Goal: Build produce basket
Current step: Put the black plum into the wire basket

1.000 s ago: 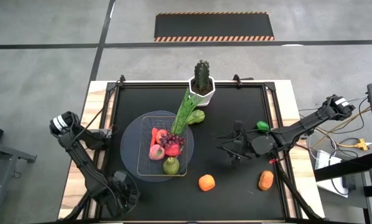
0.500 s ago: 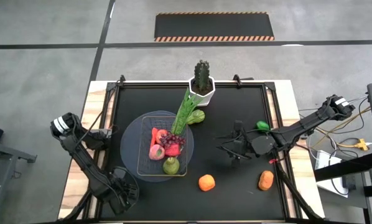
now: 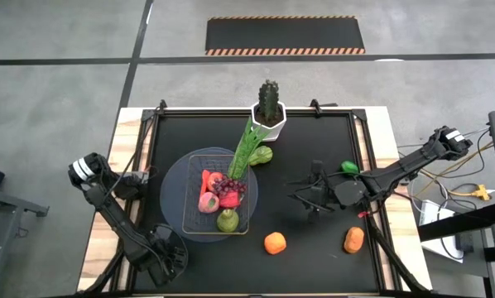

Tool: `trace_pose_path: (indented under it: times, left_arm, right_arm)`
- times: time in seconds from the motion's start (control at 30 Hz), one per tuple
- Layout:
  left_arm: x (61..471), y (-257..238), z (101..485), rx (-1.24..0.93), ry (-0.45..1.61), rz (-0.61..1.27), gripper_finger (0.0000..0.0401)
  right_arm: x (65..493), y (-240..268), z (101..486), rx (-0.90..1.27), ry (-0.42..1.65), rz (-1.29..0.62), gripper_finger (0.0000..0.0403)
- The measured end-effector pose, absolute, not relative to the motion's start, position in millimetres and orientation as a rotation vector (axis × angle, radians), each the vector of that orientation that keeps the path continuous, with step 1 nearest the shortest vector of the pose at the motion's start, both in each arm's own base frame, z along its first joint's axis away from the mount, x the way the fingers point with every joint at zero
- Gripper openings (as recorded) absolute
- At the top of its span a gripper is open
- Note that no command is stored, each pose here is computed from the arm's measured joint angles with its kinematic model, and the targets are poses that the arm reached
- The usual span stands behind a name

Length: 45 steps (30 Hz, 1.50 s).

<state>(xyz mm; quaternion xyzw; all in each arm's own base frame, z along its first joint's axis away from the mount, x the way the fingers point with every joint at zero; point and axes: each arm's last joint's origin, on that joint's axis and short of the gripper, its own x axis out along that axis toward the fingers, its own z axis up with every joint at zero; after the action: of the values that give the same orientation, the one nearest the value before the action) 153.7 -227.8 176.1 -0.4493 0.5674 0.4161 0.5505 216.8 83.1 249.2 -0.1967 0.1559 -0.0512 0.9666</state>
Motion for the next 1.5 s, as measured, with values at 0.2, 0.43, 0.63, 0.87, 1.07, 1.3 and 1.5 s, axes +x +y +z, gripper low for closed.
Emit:
trace_pose_path:
  times: [0.2,0.43,0.63,0.87,1.07,1.3,1.5]
  left_arm:
    - [157,-233,183,-1.072,1.352,0.943,0.0221]
    - [174,-256,230,-0.991,1.354,0.577,0.0231]
    - [195,-265,295,-0.905,1.044,0.31,0.0232]
    - [221,-242,351,-0.425,0.507,0.297,0.0233]
    - [241,-179,363,-0.318,0.465,0.464,0.0233]
    - [253,-88,322,-0.29,0.847,0.724,0.0233]
    - [254,-31,279,-0.298,1.052,0.879,0.0233]
  right_arm:
    - [217,83,249,-0.391,0.315,-0.105,0.015]
    - [217,83,249,-0.391,0.315,-0.104,0.015]
    - [217,83,249,-0.39,0.315,-0.104,0.0146]
    - [217,83,249,-0.39,0.315,-0.104,0.0146]
    - [217,83,249,-0.377,0.317,-0.105,0.0141]
    - [217,83,248,-0.378,0.321,-0.105,0.0145]
    - [216,83,248,-0.377,0.322,-0.105,0.0146]
